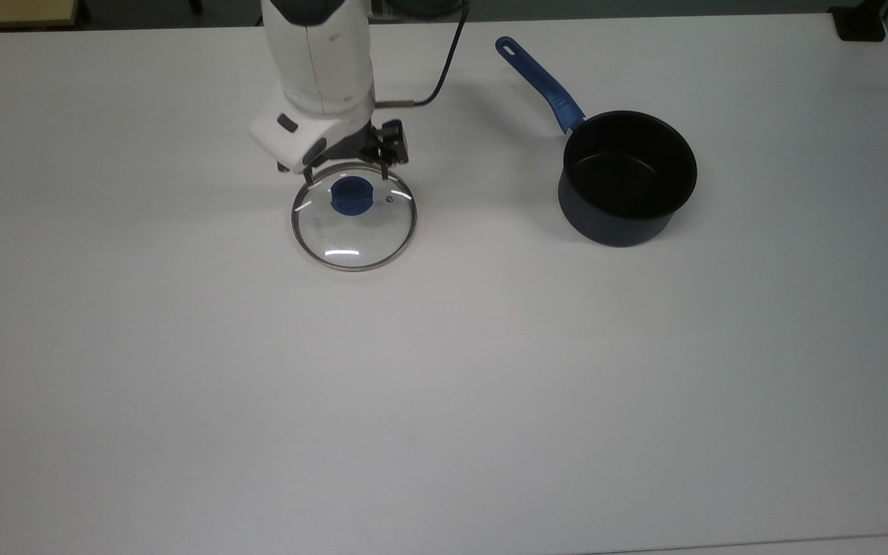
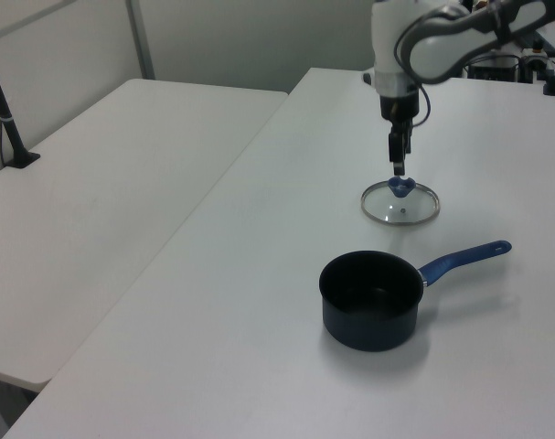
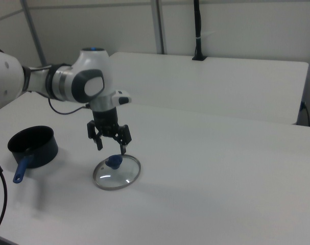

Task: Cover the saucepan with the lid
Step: 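Close the gripper on the blue knob and lift the lid, then carry the glass lid over the navy saucepan's opening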

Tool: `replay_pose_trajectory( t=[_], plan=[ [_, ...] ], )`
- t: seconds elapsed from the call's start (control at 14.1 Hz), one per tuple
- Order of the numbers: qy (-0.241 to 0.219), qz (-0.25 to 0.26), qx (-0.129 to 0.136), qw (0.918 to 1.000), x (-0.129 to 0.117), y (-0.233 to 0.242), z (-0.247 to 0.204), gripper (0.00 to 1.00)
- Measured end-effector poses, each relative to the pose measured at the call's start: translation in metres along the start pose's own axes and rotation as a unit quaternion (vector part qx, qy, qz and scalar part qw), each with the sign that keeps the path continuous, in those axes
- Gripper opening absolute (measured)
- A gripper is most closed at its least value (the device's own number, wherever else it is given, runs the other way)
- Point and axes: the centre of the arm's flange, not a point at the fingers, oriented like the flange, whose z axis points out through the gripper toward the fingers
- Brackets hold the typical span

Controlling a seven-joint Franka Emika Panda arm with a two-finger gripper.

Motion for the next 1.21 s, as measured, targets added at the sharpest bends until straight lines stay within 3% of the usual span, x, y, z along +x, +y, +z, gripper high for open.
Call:
replay_pose_trajectory(
  t=[0.35, 0.5, 0.57, 0.64, 0.71, 0.99, 1.21],
  plan=[
    [0.020, -0.007, -0.003, 0.9998, -0.005, -0.004, 0.043, 0.98],
    [0.019, -0.010, -0.003, 0.9998, -0.006, -0.005, 0.048, 0.91],
    [0.019, -0.012, -0.003, 0.9997, -0.006, -0.005, 0.049, 0.81],
    [0.019, -0.012, -0.003, 0.9997, -0.006, -0.005, 0.048, 0.63],
    [0.020, -0.013, -0.003, 0.9997, -0.006, -0.005, 0.048, 0.60],
    [0.026, -0.012, -0.003, 0.9996, -0.005, -0.005, 0.042, 0.60],
    [0.033, -0.027, -0.003, 0.9991, 0.002, -0.024, -0.007, 0.60]
  ],
)
